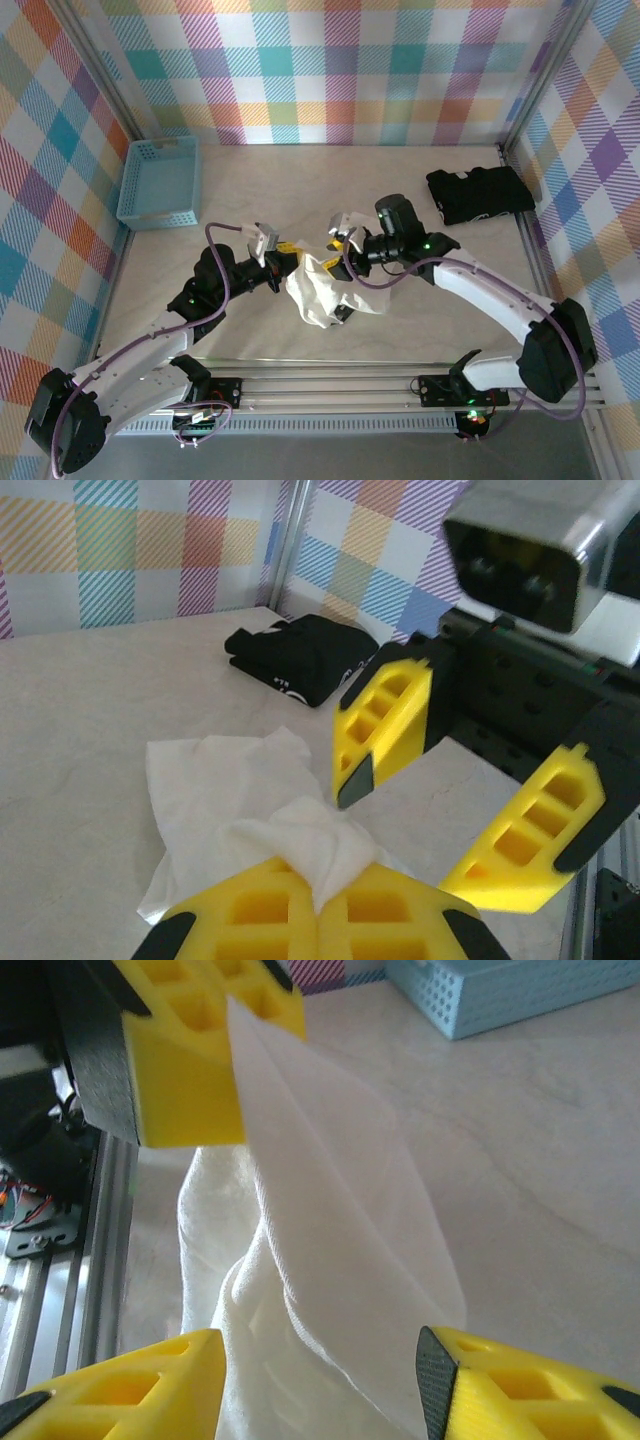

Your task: Fold the inside-out t-shirt

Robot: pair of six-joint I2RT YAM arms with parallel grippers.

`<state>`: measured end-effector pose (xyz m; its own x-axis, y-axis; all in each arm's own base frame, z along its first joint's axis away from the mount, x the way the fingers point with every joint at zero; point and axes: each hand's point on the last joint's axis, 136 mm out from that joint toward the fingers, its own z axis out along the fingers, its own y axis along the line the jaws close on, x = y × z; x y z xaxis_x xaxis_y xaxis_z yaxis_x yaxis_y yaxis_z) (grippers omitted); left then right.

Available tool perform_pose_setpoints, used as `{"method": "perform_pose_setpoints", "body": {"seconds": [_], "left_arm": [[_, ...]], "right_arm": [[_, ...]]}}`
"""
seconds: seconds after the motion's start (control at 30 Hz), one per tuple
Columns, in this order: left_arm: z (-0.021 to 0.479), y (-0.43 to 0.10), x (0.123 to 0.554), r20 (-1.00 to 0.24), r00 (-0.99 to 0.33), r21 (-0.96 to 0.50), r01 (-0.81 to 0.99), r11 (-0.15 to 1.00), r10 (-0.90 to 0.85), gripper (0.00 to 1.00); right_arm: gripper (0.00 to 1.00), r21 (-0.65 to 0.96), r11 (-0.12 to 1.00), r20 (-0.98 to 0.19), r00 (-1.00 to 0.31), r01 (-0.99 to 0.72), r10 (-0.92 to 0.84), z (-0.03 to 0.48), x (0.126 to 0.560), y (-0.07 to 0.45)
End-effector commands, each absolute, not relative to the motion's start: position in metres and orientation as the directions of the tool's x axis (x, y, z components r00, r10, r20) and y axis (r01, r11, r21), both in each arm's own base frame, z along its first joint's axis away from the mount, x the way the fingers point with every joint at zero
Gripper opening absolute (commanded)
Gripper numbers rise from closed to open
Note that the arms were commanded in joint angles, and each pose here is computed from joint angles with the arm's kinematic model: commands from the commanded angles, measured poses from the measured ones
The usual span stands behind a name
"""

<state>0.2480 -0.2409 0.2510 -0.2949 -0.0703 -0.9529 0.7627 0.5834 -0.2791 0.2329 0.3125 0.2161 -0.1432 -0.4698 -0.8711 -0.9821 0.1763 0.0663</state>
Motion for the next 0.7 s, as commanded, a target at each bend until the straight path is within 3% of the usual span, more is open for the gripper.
{"method": "perform_pose_setpoints", "body": {"seconds": [0.0, 0.2, 0.43, 0.67], "left_arm": [[0.267, -0.243, 0.250, -0.963, -0.256, -0.254, 0.781, 0.570, -0.079, 0.00], [0.267, -0.243, 0.251, -0.963, -0.259, -0.255, 0.778, 0.574, -0.076, 0.00], [0.265, -0.240, 0.254, -0.963, -0.260, -0.252, 0.766, 0.591, -0.074, 0.00], [0.254, -0.225, 0.275, -0.945, -0.310, -0.288, 0.651, 0.703, -0.100, 0.00]], "right_arm": [[0.51, 0.060, 0.083, -0.861, -0.094, -0.995, -0.499, 0.214, 0.222, 0.319], [0.35, 0.065, 0.086, -0.853, -0.100, -0.994, -0.513, 0.209, 0.224, 0.320], [0.01, 0.061, 0.102, -0.854, -0.105, -0.993, -0.510, 0.212, 0.224, 0.318], [0.00, 0.017, 0.139, -0.914, -0.072, -0.990, -0.399, 0.261, 0.212, 0.304]]}}
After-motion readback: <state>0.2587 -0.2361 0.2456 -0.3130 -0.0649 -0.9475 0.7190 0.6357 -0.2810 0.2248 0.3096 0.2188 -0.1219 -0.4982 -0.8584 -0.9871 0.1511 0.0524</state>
